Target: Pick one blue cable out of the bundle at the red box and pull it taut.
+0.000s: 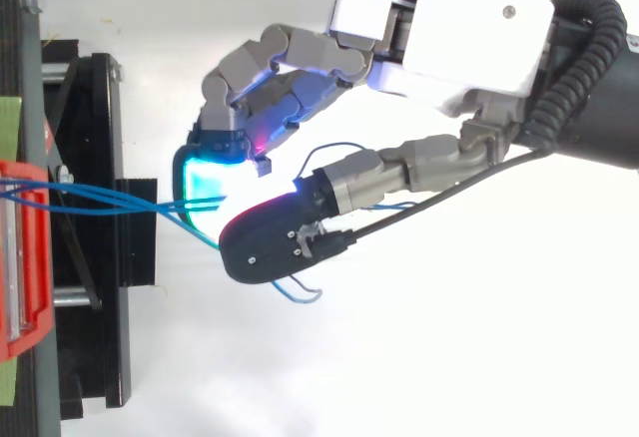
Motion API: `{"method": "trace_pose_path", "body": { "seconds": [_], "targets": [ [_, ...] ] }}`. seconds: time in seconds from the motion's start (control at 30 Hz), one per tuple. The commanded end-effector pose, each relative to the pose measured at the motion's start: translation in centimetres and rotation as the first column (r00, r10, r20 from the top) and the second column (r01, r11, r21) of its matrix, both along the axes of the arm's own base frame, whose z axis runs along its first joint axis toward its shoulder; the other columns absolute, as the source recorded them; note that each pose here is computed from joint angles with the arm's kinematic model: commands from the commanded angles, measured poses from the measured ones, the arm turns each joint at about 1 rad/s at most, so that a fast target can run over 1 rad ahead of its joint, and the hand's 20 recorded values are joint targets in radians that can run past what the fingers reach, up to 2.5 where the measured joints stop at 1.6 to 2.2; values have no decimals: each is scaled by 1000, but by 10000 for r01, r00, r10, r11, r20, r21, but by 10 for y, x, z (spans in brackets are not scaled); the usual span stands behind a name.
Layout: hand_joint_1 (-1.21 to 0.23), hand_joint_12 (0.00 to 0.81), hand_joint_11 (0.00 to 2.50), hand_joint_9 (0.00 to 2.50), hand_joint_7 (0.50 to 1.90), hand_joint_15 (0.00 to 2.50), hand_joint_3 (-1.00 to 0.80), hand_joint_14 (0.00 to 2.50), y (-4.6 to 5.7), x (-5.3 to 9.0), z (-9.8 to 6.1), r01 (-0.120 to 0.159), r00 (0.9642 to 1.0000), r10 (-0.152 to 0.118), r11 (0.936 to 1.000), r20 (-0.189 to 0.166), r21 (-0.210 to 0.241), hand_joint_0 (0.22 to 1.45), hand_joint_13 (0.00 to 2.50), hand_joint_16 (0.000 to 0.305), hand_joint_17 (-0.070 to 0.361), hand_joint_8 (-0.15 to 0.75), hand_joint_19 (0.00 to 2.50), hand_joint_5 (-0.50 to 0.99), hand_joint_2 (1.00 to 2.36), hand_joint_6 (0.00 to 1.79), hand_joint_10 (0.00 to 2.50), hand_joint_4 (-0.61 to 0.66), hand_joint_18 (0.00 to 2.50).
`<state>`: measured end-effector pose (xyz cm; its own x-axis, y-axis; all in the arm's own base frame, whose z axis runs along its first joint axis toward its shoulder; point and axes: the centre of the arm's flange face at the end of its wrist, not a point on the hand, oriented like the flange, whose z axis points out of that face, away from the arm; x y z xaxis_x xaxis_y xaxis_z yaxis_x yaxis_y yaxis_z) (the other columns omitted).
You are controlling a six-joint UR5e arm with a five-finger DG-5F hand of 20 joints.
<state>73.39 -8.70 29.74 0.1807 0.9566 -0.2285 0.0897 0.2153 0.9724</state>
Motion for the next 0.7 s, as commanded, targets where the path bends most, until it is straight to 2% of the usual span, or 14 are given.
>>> {"method": "trace_pose_path", "body": {
  "seconds": [0.0,0.13,0.2,0.3,0.4,0.67],
  "targets": [
    [-819,391,1007,818,1068,287,-500,10,0,0,0,6,10000,-6,10000,3,14,793,563,55,125,313,29,-211,1000,952,11,-5,484],
    [-827,390,1009,818,962,286,-500,11,0,0,0,-10,10000,10,10000,3,15,781,570,56,125,307,13,-210,1000,954,11,27,504],
    [-838,390,1015,819,924,292,-500,10,0,0,1,-10,10000,10,10000,18,16,731,569,56,125,304,22,-205,1000,948,11,76,502],
    [-864,388,1021,823,919,300,-500,10,0,0,-1,6,10000,-6,10000,-12,12,643,562,55,124,309,36,-199,1000,947,12,93,495],
    [-861,391,1020,822,916,302,-500,10,0,0,-1,6,10000,-6,10000,-12,12,611,556,55,124,311,45,-198,1000,947,12,97,482],
    [-875,393,1005,806,879,299,-500,10,0,0,0,6,10000,-6,10000,3,14,583,546,56,126,312,59,-203,1000,934,11,113,471]
  ]
}}
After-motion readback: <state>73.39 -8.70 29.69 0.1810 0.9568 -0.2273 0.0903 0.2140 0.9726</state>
